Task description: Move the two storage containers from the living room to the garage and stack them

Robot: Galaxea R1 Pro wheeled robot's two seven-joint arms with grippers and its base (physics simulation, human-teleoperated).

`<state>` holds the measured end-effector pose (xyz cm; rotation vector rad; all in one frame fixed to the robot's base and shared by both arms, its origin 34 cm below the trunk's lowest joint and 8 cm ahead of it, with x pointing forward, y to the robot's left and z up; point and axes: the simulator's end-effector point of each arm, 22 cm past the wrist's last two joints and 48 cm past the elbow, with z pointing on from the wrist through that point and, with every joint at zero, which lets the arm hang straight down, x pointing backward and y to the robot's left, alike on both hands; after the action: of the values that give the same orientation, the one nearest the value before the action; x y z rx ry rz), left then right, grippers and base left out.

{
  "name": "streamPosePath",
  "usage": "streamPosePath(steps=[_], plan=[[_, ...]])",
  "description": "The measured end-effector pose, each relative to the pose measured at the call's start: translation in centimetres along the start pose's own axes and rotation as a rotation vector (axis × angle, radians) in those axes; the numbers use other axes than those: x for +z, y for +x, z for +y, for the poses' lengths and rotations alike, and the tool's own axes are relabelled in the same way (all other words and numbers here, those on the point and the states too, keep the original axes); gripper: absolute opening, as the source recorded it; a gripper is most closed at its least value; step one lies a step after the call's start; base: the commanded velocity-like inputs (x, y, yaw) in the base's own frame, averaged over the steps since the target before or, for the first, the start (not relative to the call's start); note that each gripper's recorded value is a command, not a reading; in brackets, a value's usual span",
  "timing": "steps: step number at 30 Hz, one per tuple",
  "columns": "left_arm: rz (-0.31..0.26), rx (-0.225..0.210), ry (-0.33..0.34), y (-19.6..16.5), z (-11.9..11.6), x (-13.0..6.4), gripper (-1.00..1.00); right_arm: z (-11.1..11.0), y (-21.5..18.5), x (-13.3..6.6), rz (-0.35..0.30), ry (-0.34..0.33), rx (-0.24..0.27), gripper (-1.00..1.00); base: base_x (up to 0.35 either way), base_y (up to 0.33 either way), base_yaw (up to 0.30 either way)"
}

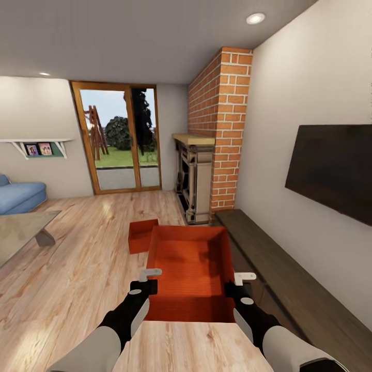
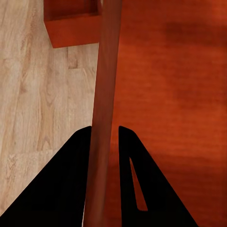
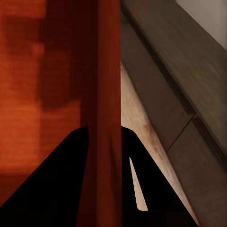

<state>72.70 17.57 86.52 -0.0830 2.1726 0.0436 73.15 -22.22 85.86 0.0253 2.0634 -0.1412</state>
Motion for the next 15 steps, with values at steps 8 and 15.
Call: streamPosePath(steps=[8, 15], plan=[[-0.013, -0.001, 0.001, -0.7, 0.0, -0.4, -1.0, -0.1, -0.7, -0.3, -0.013, 0.001, 0.001, -1.0, 0.0, 0.0, 0.0], [-0.023, -0.001, 0.001, -1.2, 0.0, -0.6, -1.0, -0.1, -1.3, -0.5, -0.023, 0.001, 0.003, -1.0, 0.0, 0.0, 0.0]])
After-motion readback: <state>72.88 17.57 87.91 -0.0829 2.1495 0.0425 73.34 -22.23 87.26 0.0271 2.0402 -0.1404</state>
